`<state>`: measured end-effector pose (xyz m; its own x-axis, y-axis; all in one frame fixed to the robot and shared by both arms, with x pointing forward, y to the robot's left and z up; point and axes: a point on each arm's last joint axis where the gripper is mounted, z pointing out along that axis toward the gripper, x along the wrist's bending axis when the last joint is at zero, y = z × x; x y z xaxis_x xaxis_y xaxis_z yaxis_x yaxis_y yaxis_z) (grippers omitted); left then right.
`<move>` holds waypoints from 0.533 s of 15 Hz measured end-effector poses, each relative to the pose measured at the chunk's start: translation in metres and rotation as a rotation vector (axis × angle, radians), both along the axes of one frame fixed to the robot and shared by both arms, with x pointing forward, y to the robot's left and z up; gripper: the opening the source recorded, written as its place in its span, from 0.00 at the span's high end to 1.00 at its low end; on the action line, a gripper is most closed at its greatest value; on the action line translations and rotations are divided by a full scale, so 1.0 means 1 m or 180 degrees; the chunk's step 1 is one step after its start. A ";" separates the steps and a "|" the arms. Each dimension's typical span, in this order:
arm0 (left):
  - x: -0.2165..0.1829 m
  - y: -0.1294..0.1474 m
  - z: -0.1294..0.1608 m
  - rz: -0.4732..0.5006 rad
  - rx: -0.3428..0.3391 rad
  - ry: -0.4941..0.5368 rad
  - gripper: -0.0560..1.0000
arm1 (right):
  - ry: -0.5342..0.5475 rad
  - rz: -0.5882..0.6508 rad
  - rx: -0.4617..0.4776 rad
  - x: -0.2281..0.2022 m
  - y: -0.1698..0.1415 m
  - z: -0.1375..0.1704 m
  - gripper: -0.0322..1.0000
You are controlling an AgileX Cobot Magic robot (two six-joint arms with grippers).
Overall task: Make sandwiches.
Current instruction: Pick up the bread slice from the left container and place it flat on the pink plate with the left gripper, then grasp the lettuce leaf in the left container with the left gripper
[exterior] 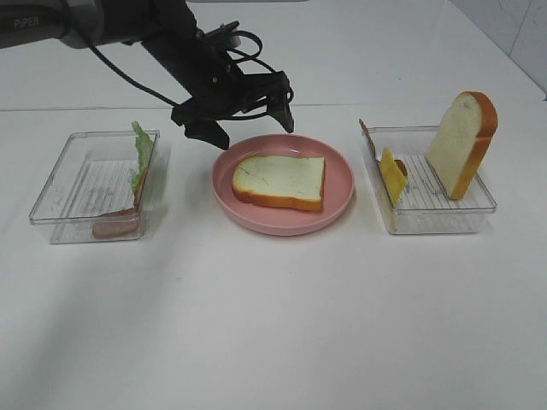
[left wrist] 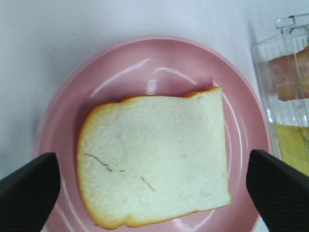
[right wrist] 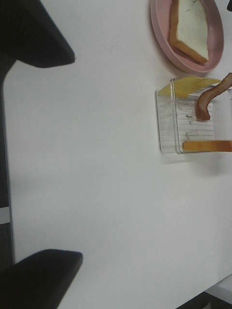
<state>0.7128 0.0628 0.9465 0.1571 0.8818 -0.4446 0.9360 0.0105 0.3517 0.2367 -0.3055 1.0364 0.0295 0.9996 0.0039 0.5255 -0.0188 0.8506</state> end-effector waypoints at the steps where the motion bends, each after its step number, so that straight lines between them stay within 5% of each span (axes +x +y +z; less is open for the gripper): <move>1: 0.000 0.000 0.013 -0.0073 0.0147 -0.0035 0.03 | 0.0000 0.0000 0.0000 0.000 0.000 0.000 0.02; 3: -0.002 -0.001 0.053 -0.0247 0.0405 -0.0141 0.03 | 0.0000 0.0000 0.0000 0.000 0.000 0.000 0.02; 8: -0.006 0.009 0.130 -0.0271 0.0512 -0.0728 0.03 | 0.0000 0.0000 0.0000 0.000 0.000 0.000 0.02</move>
